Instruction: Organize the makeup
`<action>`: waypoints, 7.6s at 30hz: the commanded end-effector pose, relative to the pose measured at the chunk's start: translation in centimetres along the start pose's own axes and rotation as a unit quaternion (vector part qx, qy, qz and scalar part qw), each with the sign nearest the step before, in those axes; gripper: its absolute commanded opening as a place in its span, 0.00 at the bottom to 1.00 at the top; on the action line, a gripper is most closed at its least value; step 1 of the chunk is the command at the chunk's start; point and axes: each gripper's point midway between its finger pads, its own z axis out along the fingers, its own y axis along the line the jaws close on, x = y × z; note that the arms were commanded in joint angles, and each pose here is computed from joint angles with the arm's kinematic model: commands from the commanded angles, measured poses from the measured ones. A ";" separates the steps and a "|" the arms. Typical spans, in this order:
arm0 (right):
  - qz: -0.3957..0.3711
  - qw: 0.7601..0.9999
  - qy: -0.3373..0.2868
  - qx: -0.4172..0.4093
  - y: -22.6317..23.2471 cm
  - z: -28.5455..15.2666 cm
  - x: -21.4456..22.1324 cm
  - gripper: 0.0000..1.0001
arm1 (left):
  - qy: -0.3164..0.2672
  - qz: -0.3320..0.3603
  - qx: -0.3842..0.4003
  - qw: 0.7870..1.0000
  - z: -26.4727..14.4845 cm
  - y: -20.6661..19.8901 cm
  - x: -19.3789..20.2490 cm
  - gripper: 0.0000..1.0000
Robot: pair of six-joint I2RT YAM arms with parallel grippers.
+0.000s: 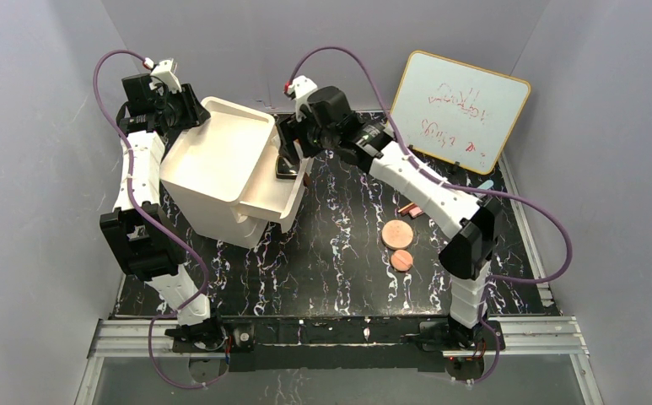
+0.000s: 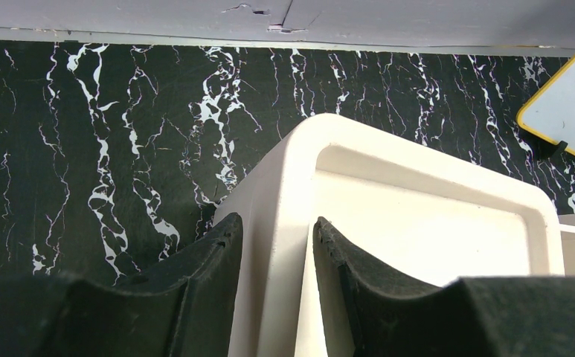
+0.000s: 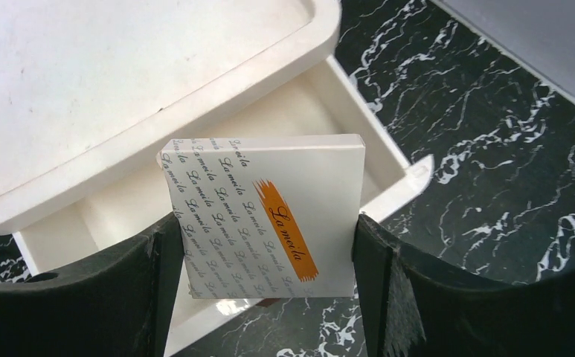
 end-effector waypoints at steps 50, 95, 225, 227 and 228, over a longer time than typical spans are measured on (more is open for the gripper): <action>-0.125 0.989 0.037 -0.068 7.3 0.4 3.5 0.98 | 0.029 -0.023 0.013 0.999 0.2 -0.5 1.6 0.40; -0.105 0.959 -0.020 -0.263 5.1 2.3 3.0 0.98 | 0.030 -0.040 0.033 0.998 0.7 -1.0 1.7 0.40; -0.080 0.996 -0.018 -0.026 -4.9 2.4 17.9 0.01 | 0.032 -0.061 0.050 0.996 1.3 -1.4 1.9 0.41; -0.078 0.997 -0.016 -0.016 -5.4 2.0 18.2 0.01 | 0.032 -0.061 0.050 0.996 1.2 -1.4 1.9 0.40; -0.077 0.997 -0.014 -0.013 -5.6 1.8 18.4 0.01 | 0.032 -0.061 0.050 0.996 1.2 -1.5 1.9 0.41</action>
